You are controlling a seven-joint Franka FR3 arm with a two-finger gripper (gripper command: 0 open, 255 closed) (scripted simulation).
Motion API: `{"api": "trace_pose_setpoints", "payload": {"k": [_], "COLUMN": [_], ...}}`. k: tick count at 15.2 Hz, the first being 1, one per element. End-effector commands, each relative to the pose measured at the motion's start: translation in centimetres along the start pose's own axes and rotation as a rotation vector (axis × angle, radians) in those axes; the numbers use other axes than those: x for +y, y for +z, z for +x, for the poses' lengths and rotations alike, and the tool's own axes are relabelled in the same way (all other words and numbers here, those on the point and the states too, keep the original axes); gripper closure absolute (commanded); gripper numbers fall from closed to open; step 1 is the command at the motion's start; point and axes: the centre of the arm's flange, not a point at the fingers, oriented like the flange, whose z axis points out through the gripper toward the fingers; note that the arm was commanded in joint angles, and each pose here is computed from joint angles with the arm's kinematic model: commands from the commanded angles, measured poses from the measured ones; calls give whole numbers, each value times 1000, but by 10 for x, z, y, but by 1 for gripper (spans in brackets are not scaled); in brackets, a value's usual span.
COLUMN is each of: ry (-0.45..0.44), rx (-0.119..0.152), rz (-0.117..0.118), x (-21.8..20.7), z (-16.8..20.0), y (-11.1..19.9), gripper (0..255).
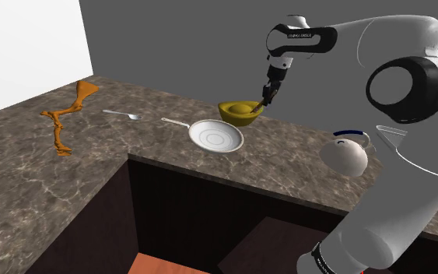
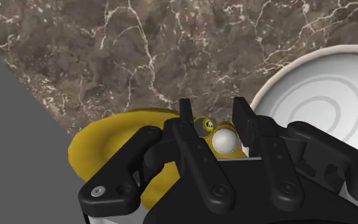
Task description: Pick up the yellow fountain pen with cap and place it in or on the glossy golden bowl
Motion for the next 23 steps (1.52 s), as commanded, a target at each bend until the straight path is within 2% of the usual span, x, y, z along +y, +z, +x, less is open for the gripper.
{"api": "trace_pose_setpoints", "payload": {"k": [1,10,23], "ry": [-1,-1,-1], "rx": [0,0,0], "rz": [0,0,0], "x": [7,41,41], "z": [25,131,133], "y": [0,-5,64], "gripper": [255,255,255]}}
